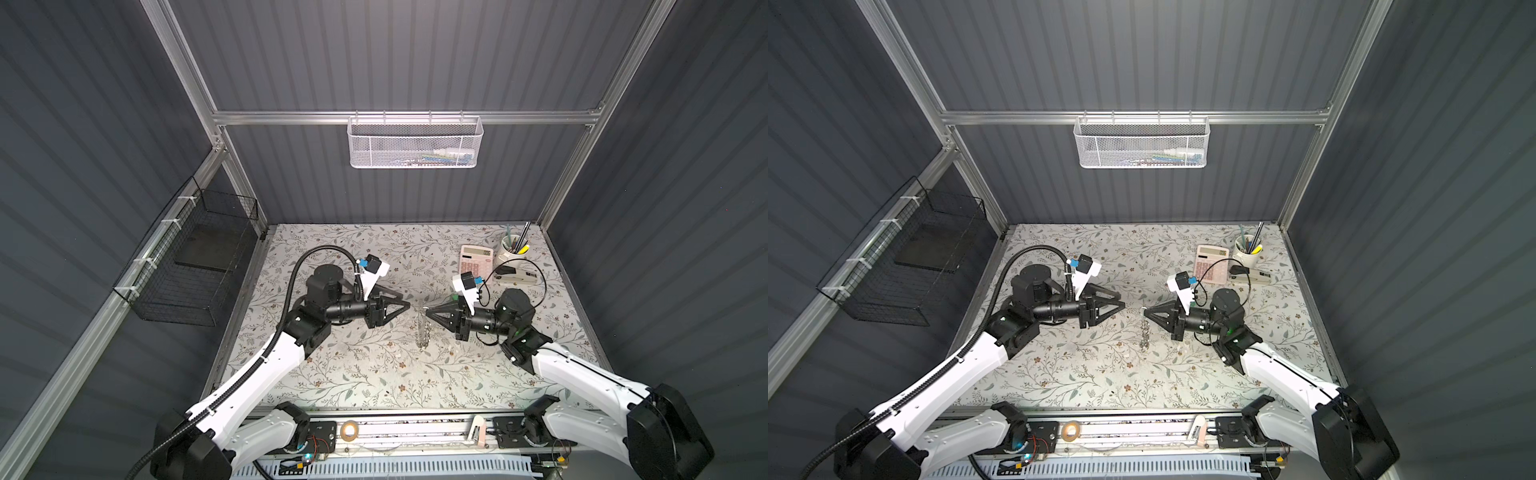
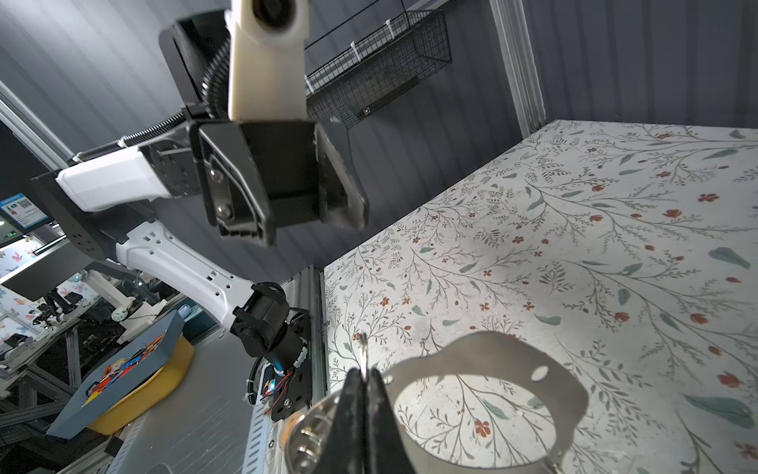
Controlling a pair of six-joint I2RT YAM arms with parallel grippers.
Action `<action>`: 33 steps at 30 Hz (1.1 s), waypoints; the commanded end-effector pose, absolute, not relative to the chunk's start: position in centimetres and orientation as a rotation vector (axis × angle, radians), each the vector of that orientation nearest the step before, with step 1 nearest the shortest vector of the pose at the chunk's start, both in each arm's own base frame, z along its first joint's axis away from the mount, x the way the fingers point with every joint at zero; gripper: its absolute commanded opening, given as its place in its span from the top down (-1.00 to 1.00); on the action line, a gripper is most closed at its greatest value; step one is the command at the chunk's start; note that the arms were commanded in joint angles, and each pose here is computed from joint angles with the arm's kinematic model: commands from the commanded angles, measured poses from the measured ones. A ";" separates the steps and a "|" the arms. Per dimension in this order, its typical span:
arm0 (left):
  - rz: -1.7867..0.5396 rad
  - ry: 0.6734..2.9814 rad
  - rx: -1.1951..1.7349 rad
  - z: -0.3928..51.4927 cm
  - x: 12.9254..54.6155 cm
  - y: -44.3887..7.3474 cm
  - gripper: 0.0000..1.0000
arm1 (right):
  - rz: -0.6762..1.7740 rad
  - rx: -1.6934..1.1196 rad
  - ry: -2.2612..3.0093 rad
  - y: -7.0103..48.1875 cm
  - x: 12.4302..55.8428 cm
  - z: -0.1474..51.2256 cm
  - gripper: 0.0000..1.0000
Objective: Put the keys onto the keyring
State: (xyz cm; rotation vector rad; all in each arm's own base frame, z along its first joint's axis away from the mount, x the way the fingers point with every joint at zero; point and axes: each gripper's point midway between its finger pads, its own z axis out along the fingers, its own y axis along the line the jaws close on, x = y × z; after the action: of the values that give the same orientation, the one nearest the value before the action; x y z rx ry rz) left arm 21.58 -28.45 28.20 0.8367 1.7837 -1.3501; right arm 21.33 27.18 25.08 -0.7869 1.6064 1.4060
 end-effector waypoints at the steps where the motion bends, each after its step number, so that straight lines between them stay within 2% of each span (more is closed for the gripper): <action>1: -1.501 1.655 0.804 29.4 21.1 -29.1 0.05 | 1.405 -0.783 1.536 27.1 21.3 26.4 1.00; 12: -1.613 1.639 0.902 26.5 19.1 -32.4 0.07 | 1.422 -0.773 1.528 27.2 21.3 26.4 1.00; 19: -1.633 1.618 0.897 26.6 19.0 -33.1 0.28 | 1.428 -0.777 1.524 27.2 21.2 26.5 1.00; 28: -1.622 1.610 0.874 26.9 19.4 -33.0 0.44 | 1.451 -0.780 1.544 27.4 21.4 25.9 1.00; 33: -1.626 1.614 0.872 26.8 19.5 -33.1 0.65 | 1.458 -0.786 1.541 27.5 21.3 25.9 1.00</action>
State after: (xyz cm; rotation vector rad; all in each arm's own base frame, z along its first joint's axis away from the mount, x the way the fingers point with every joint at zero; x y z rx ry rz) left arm 19.93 -32.91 26.08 0.8432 1.6619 -1.6101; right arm 21.44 27.42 25.29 -0.7740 1.5748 1.4532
